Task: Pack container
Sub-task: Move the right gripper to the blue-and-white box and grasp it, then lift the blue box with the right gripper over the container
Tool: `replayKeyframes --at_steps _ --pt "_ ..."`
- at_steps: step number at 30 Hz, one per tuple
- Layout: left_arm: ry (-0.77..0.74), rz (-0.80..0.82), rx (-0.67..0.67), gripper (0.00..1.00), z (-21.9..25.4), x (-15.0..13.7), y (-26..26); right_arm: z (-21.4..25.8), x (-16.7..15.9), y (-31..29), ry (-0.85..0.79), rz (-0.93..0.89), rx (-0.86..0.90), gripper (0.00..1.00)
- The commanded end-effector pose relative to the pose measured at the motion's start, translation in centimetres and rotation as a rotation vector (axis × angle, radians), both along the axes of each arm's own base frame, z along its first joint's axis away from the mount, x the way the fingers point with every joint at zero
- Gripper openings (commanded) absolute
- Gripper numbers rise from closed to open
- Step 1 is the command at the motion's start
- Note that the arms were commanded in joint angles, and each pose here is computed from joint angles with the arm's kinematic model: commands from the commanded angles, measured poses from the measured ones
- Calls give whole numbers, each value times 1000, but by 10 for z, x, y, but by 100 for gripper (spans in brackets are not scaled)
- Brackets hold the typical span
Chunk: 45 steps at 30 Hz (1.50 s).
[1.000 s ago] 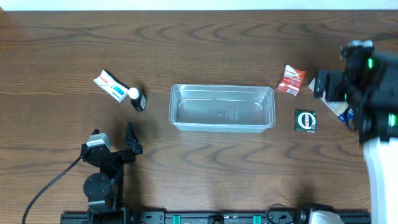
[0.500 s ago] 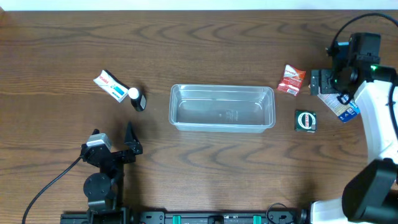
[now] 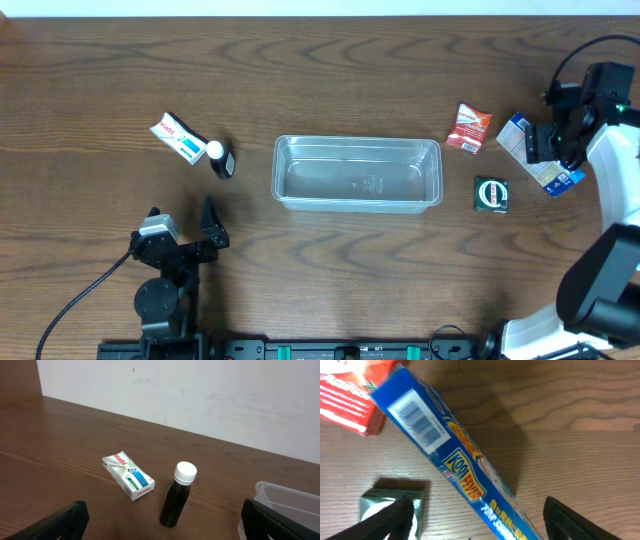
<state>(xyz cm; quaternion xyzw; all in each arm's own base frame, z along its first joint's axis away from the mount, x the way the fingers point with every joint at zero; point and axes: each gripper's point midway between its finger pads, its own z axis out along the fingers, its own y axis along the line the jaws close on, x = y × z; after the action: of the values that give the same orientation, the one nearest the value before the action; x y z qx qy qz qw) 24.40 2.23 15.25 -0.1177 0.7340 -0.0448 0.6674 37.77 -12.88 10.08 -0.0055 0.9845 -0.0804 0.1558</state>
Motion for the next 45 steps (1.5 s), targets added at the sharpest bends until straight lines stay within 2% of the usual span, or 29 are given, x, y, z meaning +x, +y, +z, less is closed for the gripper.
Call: replayKeyframes --at_steps 1,3,4,9,10,19,20,21,22,23,30,34,41,43,45 --pt "49 8 5 98 -16 -1 2 -9 3 -4 24 11 0 73" --pt "49 8 5 98 -16 -1 2 -13 5 -3 27 14 8 66" --pt "49 8 5 98 -16 -1 2 -13 5 -4 24 13 7 58" --pt "49 8 5 98 -16 -1 2 -12 10 -4 5 16 8 33" --pt "49 8 5 98 -16 -1 2 -12 10 -3 4 17 12 30" --pt "49 8 5 98 -16 -1 2 -12 12 3 -5 28 41 28" --pt "49 8 5 98 -16 -1 2 -12 12 3 -4 28 41 25" --pt "49 8 5 98 -16 -1 2 -12 12 2 -4 22 41 18" --pt "49 8 5 98 -16 -1 2 -12 12 1 -5 15 39 7" --pt "49 8 5 98 -16 -1 2 -12 11 1 -5 11 38 1" --pt "49 8 5 98 -16 -1 2 -7 12 2 -19 -1 36 1" --pt "49 8 5 98 -16 -1 2 14 20 6 -77 9 21 1" --pt "49 8 5 98 -16 -1 2 90 36 40 -241 76 -5 1" --pt "49 8 5 98 -16 -1 2 111 38 59 -281 144 -14 1" --pt "49 8 5 98 -16 -1 2 137 37 92 -331 293 -18 1"
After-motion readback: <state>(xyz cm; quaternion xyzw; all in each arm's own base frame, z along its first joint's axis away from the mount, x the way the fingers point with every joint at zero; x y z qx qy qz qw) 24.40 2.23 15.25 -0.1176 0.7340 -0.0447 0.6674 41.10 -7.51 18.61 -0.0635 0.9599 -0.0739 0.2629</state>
